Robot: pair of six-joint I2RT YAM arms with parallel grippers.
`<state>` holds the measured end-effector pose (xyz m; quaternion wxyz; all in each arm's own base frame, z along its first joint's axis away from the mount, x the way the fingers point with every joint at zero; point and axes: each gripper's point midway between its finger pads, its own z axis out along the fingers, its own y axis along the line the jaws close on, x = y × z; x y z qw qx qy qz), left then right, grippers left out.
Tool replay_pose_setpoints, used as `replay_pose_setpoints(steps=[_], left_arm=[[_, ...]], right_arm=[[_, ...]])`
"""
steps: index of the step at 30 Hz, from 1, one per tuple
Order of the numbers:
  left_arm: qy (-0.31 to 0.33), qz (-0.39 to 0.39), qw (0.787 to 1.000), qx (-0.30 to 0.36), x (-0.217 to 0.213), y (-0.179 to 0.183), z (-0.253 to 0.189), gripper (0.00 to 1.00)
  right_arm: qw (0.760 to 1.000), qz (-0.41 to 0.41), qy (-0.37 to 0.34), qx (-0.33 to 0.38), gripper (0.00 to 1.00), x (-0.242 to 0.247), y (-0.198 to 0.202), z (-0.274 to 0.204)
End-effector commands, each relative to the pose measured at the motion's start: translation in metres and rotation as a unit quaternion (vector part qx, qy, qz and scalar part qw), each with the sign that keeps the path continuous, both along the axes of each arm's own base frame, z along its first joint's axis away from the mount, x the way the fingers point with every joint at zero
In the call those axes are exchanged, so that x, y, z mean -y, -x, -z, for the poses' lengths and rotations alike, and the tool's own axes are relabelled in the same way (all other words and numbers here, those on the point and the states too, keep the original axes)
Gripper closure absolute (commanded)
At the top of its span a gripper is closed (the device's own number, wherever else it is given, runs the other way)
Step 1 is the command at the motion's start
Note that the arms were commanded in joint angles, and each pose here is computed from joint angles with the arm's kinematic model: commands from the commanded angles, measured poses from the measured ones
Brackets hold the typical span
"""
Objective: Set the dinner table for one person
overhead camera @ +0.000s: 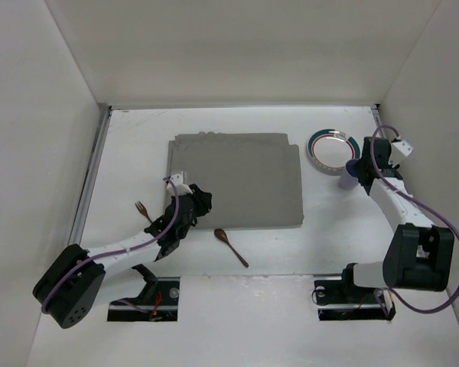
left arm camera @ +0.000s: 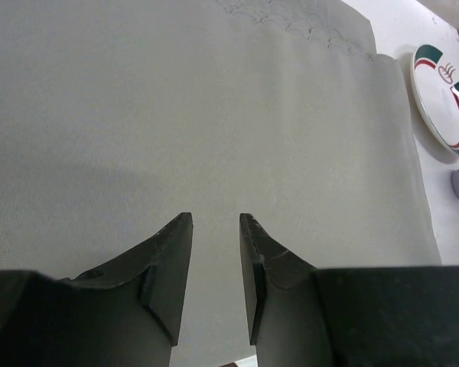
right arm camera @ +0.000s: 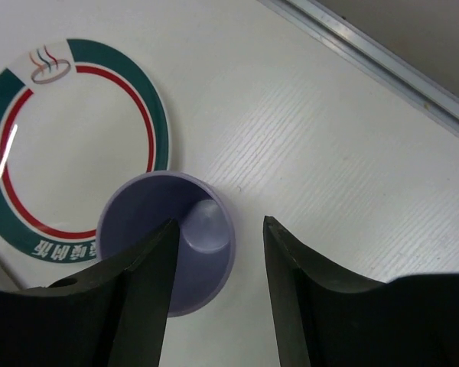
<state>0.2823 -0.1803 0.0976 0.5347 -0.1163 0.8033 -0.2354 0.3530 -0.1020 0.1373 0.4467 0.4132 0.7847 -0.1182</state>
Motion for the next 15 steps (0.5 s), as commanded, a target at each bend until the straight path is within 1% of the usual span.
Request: replay_pose_setpoints(steps=[1, 3, 5, 6, 7, 8, 9, 11, 15], left_arm=[[0.025, -0.016, 0.999, 0.034, -0.003, -0.011, -0.015, 0.71], [0.029, -0.019, 0.999, 0.03, -0.005, -0.011, -0.013, 0.7], [0.032, -0.021, 0.999, 0.029, -0.006, -0.011, -0.012, 0.7], [0.032, -0.023, 0.999, 0.028, -0.007, -0.012, -0.012, 0.7], [0.032, -0.024, 0.999, 0.027, -0.007, -0.012, -0.011, 0.7], [0.032, -0.025, 0.999, 0.025, -0.007, -0.012, -0.01, 0.7], [0.031, -0.025, 0.999, 0.025, -0.007, -0.012, -0.01, 0.7], [0.03, -0.028, 0.999, 0.025, -0.009, -0.013, -0.009, 0.69], [0.027, -0.036, 0.999, 0.021, -0.012, -0.016, -0.005, 0.68]], right_arm=[[0.999, -0.005, -0.011, 0.03, 0.48, -0.001, -0.019, -0.009], [0.999, -0.003, -0.015, 0.03, 0.51, -0.002, -0.019, -0.002], [1.0, -0.001, -0.018, 0.025, 0.58, -0.001, -0.019, 0.007], [1.0, 0.001, -0.021, 0.02, 0.66, 0.0, -0.018, 0.012], [1.0, 0.002, -0.025, 0.018, 0.78, 0.001, -0.018, 0.016], [1.0, 0.006, -0.025, 0.018, 0.85, 0.002, -0.015, 0.015], [0.999, 0.01, -0.019, 0.026, 0.89, 0.002, -0.012, 0.009], [0.999, 0.023, 0.006, 0.049, 0.93, 0.007, -0.004, -0.014], [0.995, -0.007, 0.03, 0.093, 0.93, -0.015, 0.008, -0.069]])
